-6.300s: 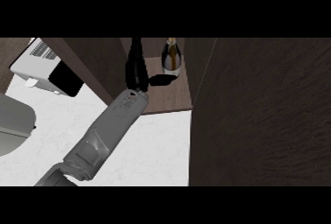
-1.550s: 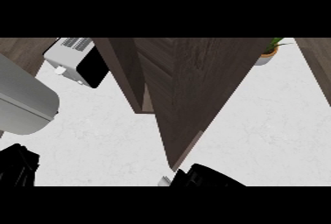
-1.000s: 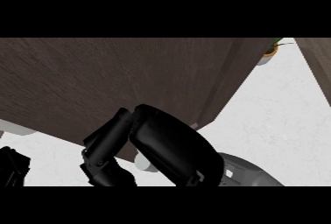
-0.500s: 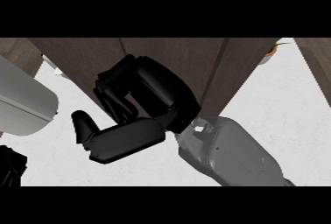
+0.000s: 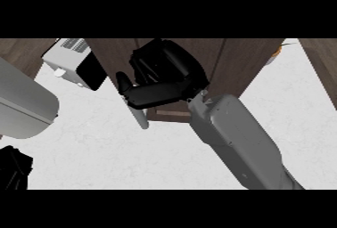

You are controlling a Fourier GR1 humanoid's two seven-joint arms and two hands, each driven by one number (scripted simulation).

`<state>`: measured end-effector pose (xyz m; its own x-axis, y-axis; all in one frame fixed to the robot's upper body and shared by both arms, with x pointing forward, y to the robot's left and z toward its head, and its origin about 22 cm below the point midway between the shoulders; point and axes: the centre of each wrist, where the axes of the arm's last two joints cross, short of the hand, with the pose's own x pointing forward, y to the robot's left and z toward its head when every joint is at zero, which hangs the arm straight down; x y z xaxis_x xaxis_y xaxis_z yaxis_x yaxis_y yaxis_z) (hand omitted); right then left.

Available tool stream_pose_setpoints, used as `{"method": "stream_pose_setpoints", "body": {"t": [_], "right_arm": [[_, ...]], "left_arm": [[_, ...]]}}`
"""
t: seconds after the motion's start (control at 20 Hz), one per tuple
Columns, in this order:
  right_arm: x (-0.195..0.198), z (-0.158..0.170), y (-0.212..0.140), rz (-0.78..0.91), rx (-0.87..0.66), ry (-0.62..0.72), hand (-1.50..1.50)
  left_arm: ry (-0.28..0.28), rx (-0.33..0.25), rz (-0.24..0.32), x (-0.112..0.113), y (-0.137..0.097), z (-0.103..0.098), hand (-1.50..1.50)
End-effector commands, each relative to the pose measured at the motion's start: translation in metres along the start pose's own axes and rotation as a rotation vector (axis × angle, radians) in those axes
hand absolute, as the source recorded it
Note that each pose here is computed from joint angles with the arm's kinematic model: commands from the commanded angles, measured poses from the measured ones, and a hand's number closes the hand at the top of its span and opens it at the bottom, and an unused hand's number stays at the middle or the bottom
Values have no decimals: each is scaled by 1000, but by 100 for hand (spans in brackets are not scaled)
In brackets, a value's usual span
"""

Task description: Pick up the wine, place it into the cabinet and close the cabinet

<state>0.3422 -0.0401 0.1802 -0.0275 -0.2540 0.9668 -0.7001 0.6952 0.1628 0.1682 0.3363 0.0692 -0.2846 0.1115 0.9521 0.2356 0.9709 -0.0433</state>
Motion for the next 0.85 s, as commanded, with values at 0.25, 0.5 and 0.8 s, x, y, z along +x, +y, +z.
{"method": "stream_pose_setpoints", "body": {"t": [0.25, 0.5, 0.8], "right_arm": [[-19, -14, -48, 35, -94, 4, 150], [-16, -1, -85, 78, -96, 8, 150], [-15, -3, -93, 72, -88, 11, 150]], "left_arm": [[5, -16, 5, -2, 8, -2, 150], [2, -9, -15, 1, 6, -4, 150], [-3, -14, 14, 2, 0, -13, 150]]}}
